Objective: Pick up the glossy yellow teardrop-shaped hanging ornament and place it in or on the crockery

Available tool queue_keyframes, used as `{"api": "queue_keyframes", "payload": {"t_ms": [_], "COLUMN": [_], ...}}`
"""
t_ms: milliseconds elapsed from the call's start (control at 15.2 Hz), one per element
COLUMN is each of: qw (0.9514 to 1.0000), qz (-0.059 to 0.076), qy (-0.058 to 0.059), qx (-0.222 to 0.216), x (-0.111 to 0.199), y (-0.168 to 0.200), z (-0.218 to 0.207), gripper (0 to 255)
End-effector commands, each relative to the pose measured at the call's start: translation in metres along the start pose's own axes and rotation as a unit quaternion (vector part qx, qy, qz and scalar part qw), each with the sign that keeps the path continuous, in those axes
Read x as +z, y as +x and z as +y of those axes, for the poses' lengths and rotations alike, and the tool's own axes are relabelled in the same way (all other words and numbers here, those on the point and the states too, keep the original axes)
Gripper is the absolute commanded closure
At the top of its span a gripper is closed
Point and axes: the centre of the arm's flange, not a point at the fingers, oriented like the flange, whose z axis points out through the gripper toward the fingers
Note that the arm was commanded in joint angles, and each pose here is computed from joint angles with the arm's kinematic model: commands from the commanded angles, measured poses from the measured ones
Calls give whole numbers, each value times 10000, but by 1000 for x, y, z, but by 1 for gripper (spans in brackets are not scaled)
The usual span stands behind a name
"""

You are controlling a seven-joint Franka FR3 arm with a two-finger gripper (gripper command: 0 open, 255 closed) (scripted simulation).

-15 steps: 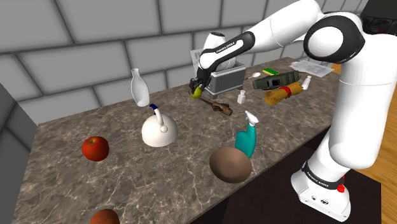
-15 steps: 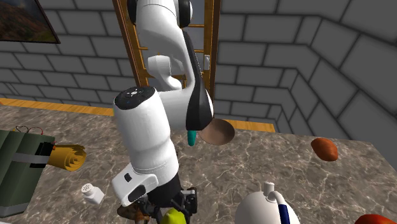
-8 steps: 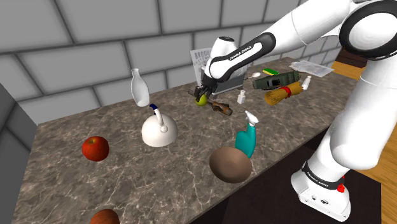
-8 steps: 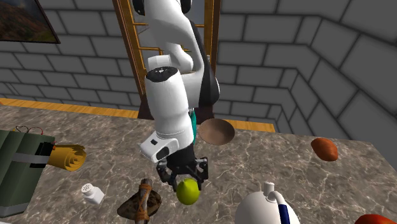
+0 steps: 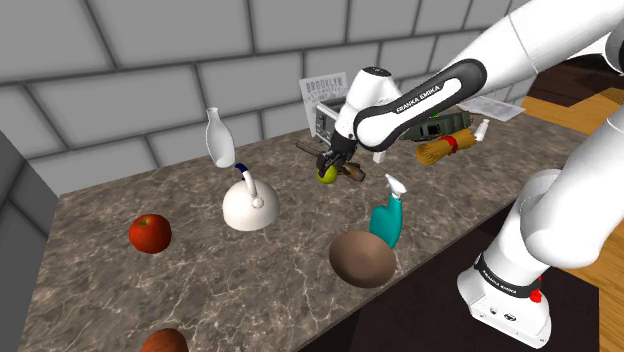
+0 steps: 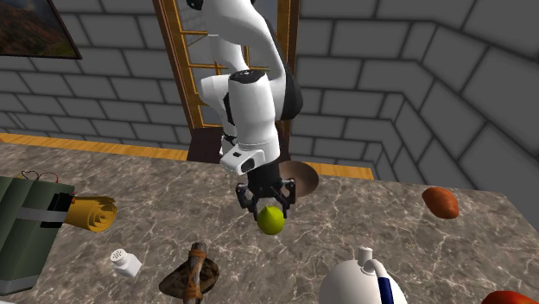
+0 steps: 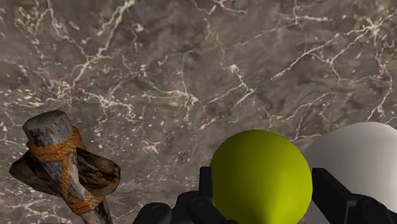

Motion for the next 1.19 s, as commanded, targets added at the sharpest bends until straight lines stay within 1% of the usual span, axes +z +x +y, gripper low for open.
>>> {"api": "queue_keyframes", "payload": {"t_ms": [0, 1122], "qw": [10000, 10000], "qz": [7, 7], "qy": [-1, -1], "qx": [5, 5], "x": [-4, -48], "y": [-25, -232], "z": [-10, -90], "gripper": [255, 255]}}
